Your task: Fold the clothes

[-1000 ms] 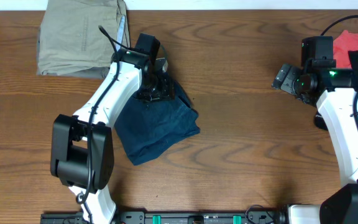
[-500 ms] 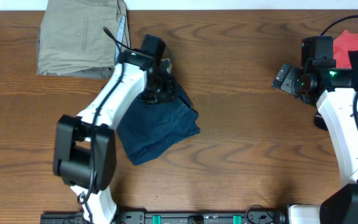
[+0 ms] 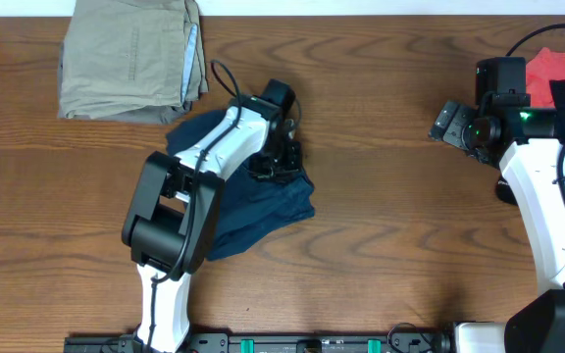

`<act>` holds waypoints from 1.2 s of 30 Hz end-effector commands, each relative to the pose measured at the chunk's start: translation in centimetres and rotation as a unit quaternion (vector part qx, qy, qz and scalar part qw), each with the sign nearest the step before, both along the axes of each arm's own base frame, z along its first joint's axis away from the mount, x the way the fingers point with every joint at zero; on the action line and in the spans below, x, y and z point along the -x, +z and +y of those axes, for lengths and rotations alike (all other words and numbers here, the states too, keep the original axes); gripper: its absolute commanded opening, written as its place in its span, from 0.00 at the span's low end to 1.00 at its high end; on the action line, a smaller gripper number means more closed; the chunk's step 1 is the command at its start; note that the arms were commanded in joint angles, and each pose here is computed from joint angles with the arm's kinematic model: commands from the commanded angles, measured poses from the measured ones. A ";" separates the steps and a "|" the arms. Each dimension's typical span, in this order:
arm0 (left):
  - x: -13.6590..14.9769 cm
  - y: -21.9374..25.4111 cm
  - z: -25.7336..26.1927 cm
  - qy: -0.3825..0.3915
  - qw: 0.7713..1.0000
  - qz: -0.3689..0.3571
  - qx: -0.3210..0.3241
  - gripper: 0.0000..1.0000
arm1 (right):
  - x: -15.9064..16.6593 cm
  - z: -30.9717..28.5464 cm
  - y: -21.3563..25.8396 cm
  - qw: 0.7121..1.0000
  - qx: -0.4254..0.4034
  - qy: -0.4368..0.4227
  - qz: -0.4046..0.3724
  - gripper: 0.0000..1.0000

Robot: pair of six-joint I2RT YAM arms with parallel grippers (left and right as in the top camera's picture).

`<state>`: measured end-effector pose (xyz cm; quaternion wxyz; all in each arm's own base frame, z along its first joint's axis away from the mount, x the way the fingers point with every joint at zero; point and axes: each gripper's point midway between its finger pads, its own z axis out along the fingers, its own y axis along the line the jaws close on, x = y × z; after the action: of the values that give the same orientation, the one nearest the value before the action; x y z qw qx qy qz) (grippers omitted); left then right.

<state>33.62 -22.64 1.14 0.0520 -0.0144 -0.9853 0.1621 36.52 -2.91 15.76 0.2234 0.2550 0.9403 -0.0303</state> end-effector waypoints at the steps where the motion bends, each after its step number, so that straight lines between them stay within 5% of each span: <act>1: 0.7 1.1 -1.0 -0.008 1.000 -0.002 0.015 0.06 | 0.0 0.0 0.1 1.000 0.000 -0.003 -0.002 0.99; 11: 2.1 8.3 -0.3 -0.015 0.998 -0.045 0.029 0.06 | 0.0 0.0 0.1 1.000 0.000 -0.003 -0.002 0.99; 15: 1.1 9.2 1.6 -0.010 0.996 -0.091 -0.020 0.06 | -0.1 0.0 0.1 1.000 0.000 -0.003 -0.002 0.99; 36: 4.1 -0.2 -1.2 -0.040 0.998 0.033 -0.042 0.06 | 0.0 0.0 0.1 1.000 0.000 -0.003 -0.002 0.99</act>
<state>30.84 -23.26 2.04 0.0604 -0.0490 -0.9910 0.1093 36.51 -2.91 15.76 0.2232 0.2550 0.9403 -0.0304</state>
